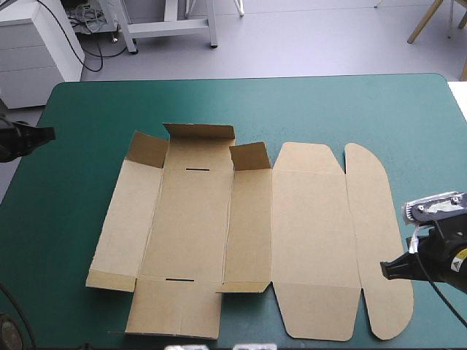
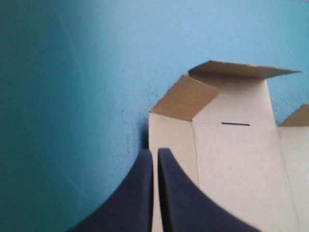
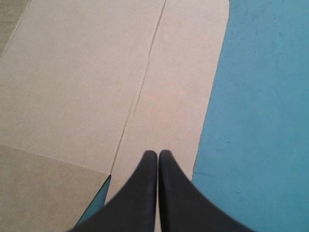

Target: Fold the box

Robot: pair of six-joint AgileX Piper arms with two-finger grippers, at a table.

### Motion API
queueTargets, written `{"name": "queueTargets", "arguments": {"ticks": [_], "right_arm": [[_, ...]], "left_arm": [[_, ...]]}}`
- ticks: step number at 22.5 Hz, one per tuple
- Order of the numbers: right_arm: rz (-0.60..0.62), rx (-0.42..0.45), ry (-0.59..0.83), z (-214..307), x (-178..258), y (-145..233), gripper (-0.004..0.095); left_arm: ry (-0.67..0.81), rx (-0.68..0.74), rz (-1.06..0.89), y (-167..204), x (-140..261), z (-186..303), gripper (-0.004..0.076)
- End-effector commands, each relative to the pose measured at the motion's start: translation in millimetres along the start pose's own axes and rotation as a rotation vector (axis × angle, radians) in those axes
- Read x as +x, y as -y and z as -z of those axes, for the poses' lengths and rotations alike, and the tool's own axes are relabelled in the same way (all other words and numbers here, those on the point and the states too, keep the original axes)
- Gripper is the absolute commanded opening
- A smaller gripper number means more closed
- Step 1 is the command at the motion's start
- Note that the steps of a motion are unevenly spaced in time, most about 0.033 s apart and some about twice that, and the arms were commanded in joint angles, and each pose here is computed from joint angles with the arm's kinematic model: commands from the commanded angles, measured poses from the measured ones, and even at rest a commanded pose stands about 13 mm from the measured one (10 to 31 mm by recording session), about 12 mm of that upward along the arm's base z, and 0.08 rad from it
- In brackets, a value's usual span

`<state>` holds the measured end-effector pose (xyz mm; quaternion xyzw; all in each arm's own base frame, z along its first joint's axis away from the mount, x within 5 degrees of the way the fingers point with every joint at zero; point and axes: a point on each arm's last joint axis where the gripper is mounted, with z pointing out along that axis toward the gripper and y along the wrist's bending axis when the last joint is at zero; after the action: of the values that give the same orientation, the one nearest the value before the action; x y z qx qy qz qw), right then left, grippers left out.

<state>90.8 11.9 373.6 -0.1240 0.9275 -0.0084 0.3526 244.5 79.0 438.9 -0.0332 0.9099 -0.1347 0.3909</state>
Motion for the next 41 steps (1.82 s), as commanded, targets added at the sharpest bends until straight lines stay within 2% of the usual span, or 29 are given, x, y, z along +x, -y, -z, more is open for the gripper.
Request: {"name": "queueTargets", "arguments": {"ticks": [1, 5, 8, 10, 11, 12, 13, 15, 21, 25, 32, 41], "right_arm": [[0.007, 0.025, 0.075, 5.5, -8.5, 2.8, -0.0014], [0.011, 0.033, 0.079, 5.5, -8.9, 3.5, -0.0014], [0.012, 0.037, 0.079, 5.5, -8.9, 3.9, -0.0014], [0.012, 0.038, 0.087, 5.6, -9.6, 4.0, -0.0014], [0.012, 0.038, 0.089, 5.6, -9.8, 4.0, -0.0014], [0.012, 0.038, 0.089, 5.6, -9.8, 4.0, -0.0014], [0.012, 0.038, 0.091, 5.6, -10.0, 4.0, -0.0014], [0.012, 0.039, 0.095, 5.7, -10.3, 4.0, -0.0014], [0.013, 0.04, 0.104, 5.7, -11.1, 4.1, -0.0014], [0.013, 0.04, 0.106, 5.8, -11.3, 4.1, -0.0014], [0.013, 0.04, 0.108, 5.8, -11.5, 4.1, -0.0014], [0.012, 0.038, 0.109, 5.8, -11.6, 4.0, -0.0014]], "left_arm": [[0.057, 0.011, 0.073, -14.4, -3.0, 20.2, 0.0017], [0.063, -0.047, 0.169, -41.6, -1.2, 21.4, 0.0015], [0.066, -0.062, 0.244, -54.9, -0.8, 19.0, 0.0065], [0.047, -0.034, 0.275, -62.2, -0.7, 11.8, 0.0202], [0.032, -0.029, 0.288, -68.0, -0.6, 5.6, 0.0366], [0.024, -0.026, 0.295, -70.5, -0.2, 2.8, 0.044], [0.004, -0.025, 0.309, -74.7, 3.1, -2.8, 0.0602], [-0.028, -0.031, 0.325, -80.0, 8.5, -9.6, 0.0688], [-0.199, 0.059, 0.386, -91.8, 61.5, -52.5, 0.0699], [-0.238, 0.112, 0.398, -91.1, 79.5, -65.3, 0.0699], [-0.424, 0.242, 0.344, -58.6, 117.1, -104.0, 0.0699], [-0.577, 0.292, 0.28, -32.1, 142.2, -123.7, 0.0699]]}}
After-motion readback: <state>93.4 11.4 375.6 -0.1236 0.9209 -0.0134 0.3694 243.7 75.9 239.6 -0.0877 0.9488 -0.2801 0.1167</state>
